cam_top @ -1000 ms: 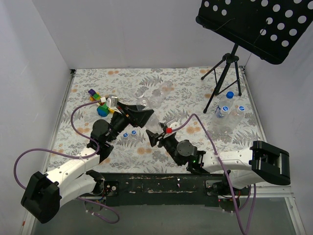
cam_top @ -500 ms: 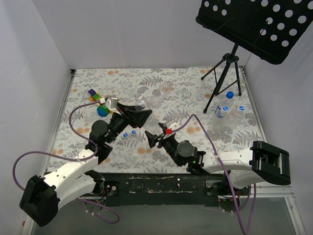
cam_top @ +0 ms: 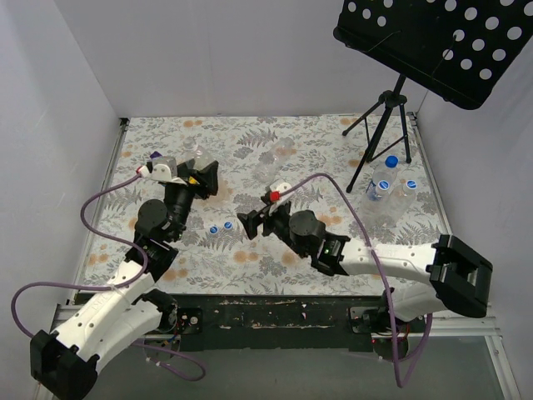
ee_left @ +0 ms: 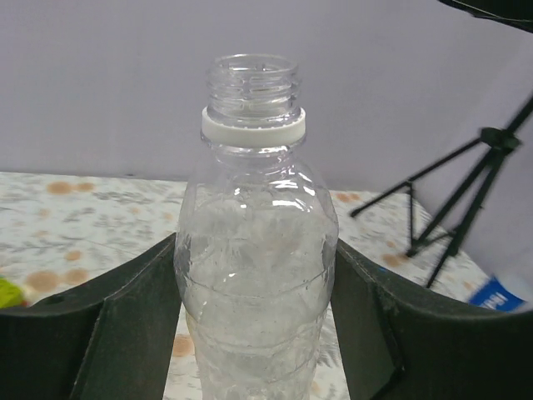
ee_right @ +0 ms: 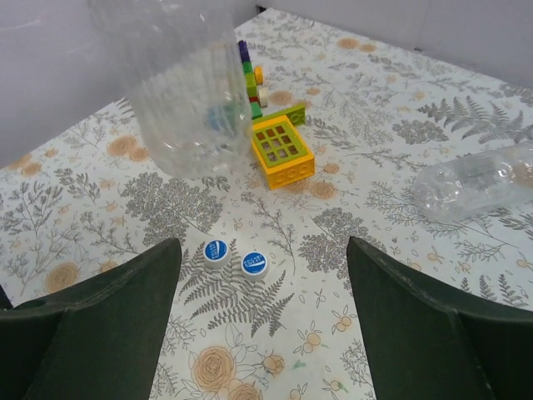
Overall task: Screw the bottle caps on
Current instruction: Pick up the plastic bottle at the center of the board, then move the bottle cap to the center of the board.
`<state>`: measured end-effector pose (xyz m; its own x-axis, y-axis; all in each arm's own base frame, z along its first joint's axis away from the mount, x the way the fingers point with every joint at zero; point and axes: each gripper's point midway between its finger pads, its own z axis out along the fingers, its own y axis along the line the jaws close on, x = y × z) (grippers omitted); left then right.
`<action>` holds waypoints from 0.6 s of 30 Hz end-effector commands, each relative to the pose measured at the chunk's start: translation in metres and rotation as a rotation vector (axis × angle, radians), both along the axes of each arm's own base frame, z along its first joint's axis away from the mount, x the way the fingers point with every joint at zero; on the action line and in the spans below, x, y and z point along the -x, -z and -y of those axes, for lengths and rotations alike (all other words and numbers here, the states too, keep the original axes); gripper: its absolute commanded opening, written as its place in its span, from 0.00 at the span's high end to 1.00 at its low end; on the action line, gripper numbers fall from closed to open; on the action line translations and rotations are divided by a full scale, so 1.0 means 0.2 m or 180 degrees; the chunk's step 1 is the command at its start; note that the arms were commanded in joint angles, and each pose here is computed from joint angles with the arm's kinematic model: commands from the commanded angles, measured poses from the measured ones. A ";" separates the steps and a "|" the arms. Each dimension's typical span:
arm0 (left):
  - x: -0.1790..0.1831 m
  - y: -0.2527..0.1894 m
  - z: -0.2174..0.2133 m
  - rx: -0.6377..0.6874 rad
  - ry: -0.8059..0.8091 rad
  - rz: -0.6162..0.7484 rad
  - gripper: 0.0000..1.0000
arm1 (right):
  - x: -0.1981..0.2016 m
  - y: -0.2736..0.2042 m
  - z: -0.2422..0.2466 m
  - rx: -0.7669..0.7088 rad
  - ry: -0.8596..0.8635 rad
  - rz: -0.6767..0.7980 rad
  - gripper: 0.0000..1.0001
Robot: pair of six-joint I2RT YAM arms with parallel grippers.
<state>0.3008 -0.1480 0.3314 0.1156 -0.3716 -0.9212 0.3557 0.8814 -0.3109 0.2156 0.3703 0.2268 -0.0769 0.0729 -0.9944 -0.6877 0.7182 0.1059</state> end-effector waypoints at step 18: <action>-0.02 -0.18 -0.56 -0.0136 -0.1246 0.0348 0.55 | -0.24 0.83 -0.51 0.1807 -0.0852 -0.0963 0.31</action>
<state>0.3109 -0.0373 0.3509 0.2983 -0.2416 -0.9234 0.0015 0.9675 -0.2527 0.2513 0.4523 0.0490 -0.3506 -0.4955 -0.7947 -0.8283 0.5600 0.0162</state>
